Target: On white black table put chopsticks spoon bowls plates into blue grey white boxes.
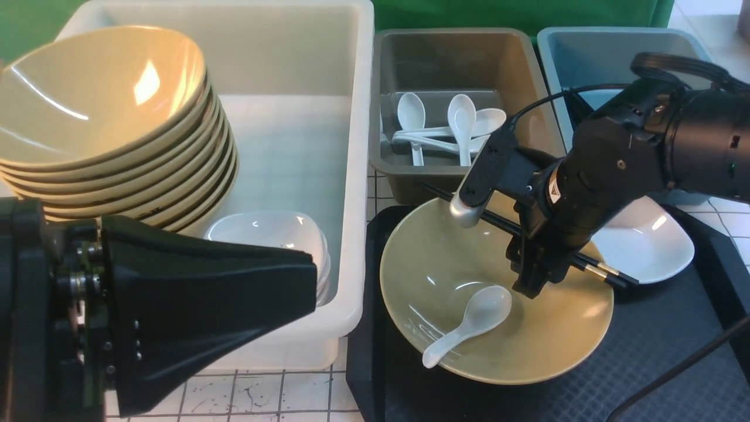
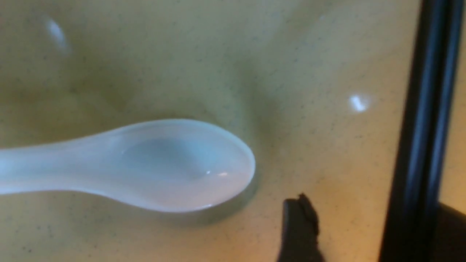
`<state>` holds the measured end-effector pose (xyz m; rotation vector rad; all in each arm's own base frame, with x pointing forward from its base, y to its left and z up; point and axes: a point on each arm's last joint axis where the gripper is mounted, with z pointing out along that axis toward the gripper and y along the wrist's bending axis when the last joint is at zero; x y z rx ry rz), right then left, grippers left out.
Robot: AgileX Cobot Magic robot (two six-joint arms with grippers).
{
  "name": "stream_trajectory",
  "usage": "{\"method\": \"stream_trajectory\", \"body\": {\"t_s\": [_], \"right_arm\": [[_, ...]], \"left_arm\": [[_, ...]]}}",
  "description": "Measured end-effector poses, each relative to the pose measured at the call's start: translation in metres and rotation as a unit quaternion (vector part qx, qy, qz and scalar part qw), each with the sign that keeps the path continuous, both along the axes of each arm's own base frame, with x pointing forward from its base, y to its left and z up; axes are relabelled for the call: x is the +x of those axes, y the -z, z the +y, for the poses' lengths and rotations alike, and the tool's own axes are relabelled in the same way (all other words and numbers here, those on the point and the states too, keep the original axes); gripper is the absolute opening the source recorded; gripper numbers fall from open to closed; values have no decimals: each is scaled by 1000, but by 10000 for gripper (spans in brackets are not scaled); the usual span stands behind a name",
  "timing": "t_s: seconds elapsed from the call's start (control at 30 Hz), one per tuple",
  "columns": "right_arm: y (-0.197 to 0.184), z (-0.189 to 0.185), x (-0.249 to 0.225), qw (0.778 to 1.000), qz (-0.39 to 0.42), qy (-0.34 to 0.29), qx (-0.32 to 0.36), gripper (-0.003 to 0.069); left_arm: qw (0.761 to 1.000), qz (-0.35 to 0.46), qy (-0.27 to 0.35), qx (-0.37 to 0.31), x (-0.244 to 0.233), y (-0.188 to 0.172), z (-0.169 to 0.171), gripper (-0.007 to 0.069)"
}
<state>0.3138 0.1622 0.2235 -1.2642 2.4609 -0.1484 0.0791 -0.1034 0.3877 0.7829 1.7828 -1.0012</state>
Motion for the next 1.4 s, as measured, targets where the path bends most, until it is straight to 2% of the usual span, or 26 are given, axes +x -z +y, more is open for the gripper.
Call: {"method": "stream_trajectory", "body": {"t_s": [0.13, 0.2, 0.27, 0.3, 0.47, 0.57, 0.67, 0.8, 0.93, 1.13, 1.3, 1.4], "right_arm": [[1, -1, -2, 1000, 9, -11, -12, 260], [2, -2, -3, 1000, 19, -14, -20, 165], [3, -3, -4, 999, 26, -15, -26, 104], [2, -4, -5, 999, 29, -15, -28, 97], [-24, -9, -10, 999, 34, 15, -23, 99], [-57, -21, -1, 996, 0, 85, 21, 99], [-92, -45, 22, 983, -42, 159, 78, 99], [-112, -82, 65, 957, -71, 239, 148, 99], [-104, -112, 112, 934, -73, 288, 201, 99], [-61, -150, 179, 896, -84, 359, 247, 99], [-30, -164, 202, 883, -93, 384, 254, 99], [-18, -165, 207, 882, -90, 387, 252, 128]], "left_arm": [[1000, 0, 0, 0, 0, 0, 0, -1], [1000, -1, 0, 1, 0, 0, 0, -1], [1000, -1, 1, 5, 0, 1, 0, -1], [1000, -1, 2, 9, 0, 1, 0, -1], [1000, -12, 3, 29, 0, 4, 1, -1], [999, -38, -12, 26, 4, 1, 2, -1], [997, -64, -28, 17, 7, -2, 3, -1], [995, -90, -41, 5, 10, -7, 3, -1], [989, -140, -53, 3, 14, -12, 4, -1], [980, -184, -71, -8, 24, -23, 2, -1], [982, -173, -73, -12, 27, -24, 1, -1], [984, -160, -75, -9, 28, -22, 0, -1]]}}
